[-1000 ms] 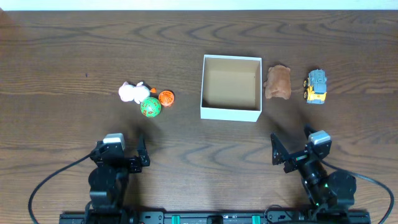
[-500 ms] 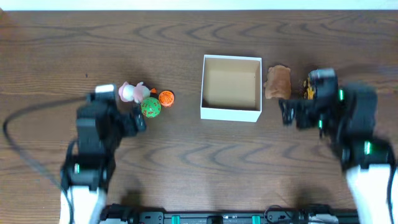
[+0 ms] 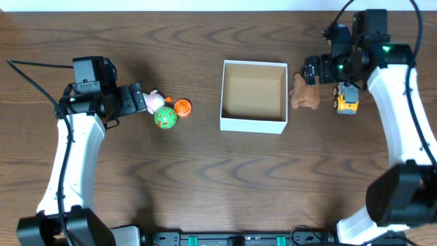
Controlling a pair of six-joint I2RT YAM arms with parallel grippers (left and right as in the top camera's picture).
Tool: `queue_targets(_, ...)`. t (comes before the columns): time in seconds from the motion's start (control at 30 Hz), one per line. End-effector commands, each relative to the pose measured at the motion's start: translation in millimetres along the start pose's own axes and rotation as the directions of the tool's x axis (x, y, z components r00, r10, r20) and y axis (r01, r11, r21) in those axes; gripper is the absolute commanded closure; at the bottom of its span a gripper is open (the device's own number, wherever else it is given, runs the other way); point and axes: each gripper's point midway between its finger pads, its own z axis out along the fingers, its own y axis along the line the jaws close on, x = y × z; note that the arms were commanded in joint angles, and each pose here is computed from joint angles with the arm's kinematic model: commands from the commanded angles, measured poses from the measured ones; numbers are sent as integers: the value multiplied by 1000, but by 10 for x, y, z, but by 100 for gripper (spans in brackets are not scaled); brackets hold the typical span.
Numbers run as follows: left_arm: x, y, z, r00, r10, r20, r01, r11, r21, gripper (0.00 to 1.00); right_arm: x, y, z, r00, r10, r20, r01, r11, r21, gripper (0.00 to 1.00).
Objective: Pack container
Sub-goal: 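Reach the right gripper to the brown plush bear and grasp it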
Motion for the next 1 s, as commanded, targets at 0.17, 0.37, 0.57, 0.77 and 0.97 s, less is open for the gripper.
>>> queue_targets(0.17,-47,52,28,1000,-12,-8,12,1000,5,2,-78,-183,522,993,112,-24,-111,994,19,1)
queue_targets(0.37,-46,52,28,1000,-12,-9,12,1000,5,2,187,-394,1017,976,173,-135,-162,983,90,4)
queue_targets(0.57,-46,52,28,1000,-12,-9,12,1000,5,2,443,-480,1406,951,213,-224,-193,975,106,22)
queue_targets(0.77,-46,52,28,1000,-12,-9,12,1000,5,2,534,-504,1495,940,229,-253,-206,972,116,91)
queue_targets(0.97,-46,52,28,1000,-12,-9,12,1000,5,2,289,-485,1138,956,231,-180,-207,968,146,99)
